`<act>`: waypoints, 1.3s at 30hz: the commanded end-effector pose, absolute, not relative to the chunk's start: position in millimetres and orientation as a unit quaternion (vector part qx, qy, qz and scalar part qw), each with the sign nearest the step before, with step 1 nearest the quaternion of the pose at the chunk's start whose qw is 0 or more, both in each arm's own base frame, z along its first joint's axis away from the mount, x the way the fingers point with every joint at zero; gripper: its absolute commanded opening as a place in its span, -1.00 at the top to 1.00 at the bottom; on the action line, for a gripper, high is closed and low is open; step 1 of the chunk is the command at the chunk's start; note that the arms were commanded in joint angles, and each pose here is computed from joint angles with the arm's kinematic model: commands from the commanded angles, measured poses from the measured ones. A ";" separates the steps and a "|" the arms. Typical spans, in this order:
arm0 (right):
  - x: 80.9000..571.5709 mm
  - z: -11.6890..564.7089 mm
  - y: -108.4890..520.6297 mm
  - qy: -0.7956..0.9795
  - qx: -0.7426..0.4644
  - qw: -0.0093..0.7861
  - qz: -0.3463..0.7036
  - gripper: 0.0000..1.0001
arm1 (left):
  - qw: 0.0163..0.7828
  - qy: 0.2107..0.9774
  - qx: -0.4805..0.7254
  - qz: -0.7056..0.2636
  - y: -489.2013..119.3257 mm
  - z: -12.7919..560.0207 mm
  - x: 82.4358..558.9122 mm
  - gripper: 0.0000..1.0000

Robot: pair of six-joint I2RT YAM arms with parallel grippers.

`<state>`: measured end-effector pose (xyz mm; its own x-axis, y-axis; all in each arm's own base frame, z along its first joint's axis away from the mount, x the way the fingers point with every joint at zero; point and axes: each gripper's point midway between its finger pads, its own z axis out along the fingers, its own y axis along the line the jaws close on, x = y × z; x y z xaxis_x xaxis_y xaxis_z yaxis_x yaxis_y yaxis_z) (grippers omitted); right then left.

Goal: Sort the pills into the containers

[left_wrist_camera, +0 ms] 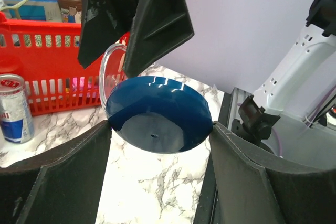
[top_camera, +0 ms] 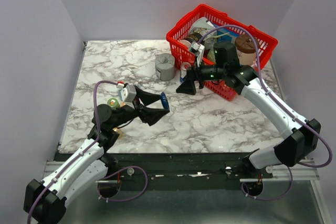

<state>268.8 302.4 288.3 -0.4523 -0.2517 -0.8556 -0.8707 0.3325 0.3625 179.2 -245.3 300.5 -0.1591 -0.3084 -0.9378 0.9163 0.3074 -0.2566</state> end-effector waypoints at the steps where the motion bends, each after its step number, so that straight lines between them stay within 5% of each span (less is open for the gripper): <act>1: 272.6 300.4 295.1 0.723 -0.401 0.393 0.403 -0.81 | 0.599 0.522 0.292 -0.533 -246.0 314.8 168.6 0.52; 7: 230.2 315.4 308.6 0.654 -0.449 0.343 0.502 -0.62 | 0.598 0.521 0.289 -0.536 -246.3 313.5 169.2 0.52; 14: 219.2 315.4 313.4 0.641 -0.458 0.318 0.528 -0.12 | 0.601 0.519 0.283 -0.537 -245.8 315.1 171.0 0.52; 25: 250.5 273.9 292.0 0.702 -0.453 0.361 0.414 -0.26 | 0.600 0.581 0.257 -0.486 -235.2 278.6 187.9 0.35; 39: 306.9 191.0 247.1 0.821 -0.377 0.361 0.230 -0.57 | 0.592 0.709 0.062 -0.378 -189.1 231.6 238.7 -0.74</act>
